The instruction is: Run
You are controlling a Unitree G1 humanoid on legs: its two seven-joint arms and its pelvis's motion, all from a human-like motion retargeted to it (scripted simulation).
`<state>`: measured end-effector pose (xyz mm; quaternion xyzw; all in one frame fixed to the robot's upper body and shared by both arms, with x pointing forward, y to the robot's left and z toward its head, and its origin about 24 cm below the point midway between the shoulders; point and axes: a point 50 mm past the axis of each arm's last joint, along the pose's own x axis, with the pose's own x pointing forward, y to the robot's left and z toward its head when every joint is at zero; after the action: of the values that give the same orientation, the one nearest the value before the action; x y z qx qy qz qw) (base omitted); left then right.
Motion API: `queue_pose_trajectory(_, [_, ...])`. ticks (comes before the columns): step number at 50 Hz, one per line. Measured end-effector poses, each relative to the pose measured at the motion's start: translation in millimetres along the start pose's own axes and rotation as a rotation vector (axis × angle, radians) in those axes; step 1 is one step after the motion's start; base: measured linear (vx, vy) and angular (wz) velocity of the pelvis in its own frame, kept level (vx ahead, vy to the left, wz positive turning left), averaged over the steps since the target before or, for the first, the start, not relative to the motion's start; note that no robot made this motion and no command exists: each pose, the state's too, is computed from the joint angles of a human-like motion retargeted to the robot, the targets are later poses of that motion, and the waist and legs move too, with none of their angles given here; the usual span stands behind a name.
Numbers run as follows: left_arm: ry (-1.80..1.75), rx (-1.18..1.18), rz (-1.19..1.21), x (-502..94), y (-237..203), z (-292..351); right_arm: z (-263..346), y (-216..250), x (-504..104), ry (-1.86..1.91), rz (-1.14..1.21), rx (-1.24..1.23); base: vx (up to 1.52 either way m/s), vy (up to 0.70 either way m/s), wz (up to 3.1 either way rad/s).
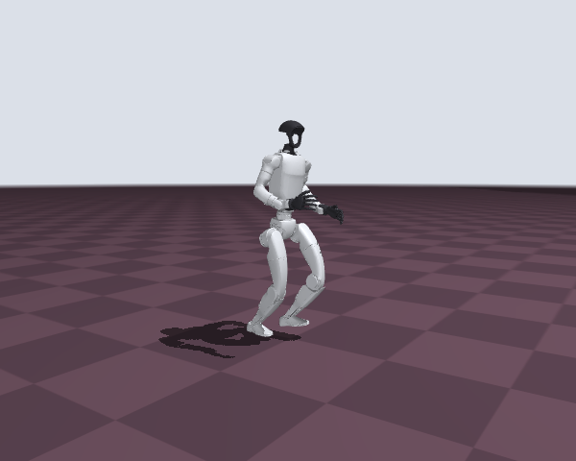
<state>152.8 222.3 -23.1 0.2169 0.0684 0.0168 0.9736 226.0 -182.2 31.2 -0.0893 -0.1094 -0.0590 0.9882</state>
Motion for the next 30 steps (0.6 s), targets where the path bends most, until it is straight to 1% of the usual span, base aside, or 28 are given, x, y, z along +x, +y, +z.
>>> queue_pose_trajectory(2, [0.053,0.007,-0.005,-9,4,-9,12,6,5,-0.059,0.042,0.012,0.02,0.05,0.51])
queue_pose_trajectory(4, [0.055,0.018,0.007,-9,5,-9,10,11,0,-0.052,0.078,-0.002,-0.01,0.04,0.37])
queue_pose_trajectory(8, [-0.111,0.064,0.080,26,5,23,-29,12,-33,0.140,0.108,-0.090,-0.05,0.02,0.43])
queue_pose_trajectory(10, [-0.240,0.080,0.139,53,7,51,-52,6,-54,0.257,0.102,-0.132,0.01,0.04,0.00])
queue_pose_trajectory(13, [-0.396,0.046,0.193,75,11,89,-72,-15,-87,0.407,0.076,-0.158,0.09,0.01,-0.61])
queue_pose_trajectory(17, [-0.549,-0.009,0.159,77,7,118,-80,-41,-123,0.538,0.012,-0.172,0.07,-0.06,-0.57])
queue_pose_trajectory(19, [-0.570,-0.016,0.128,71,3,119,-77,-44,-127,0.539,-0.023,-0.154,-0.03,-0.07,-0.33])
queue_pose_trajectory(22, [-0.501,-0.020,0.076,61,-5,103,-65,-37,-105,0.441,-0.033,-0.128,-0.06,-0.06,-0.10])
queue_pose_trajectory(25, [-0.334,-0.002,0.016,48,-14,69,-45,-21,-59,0.249,0.002,-0.130,-0.03,-0.03,0.11])
queue_pose_trajectory(28, [-0.170,0.015,-0.046,29,-12,35,-12,1,-9,0.033,0.042,-0.096,-0.01,-0.01,0.44])
queue_pose_trajectory(30, [-0.077,0.016,-0.077,10,-5,16,9,11,8,-0.065,0.068,-0.045,0.02,0.02,0.62])
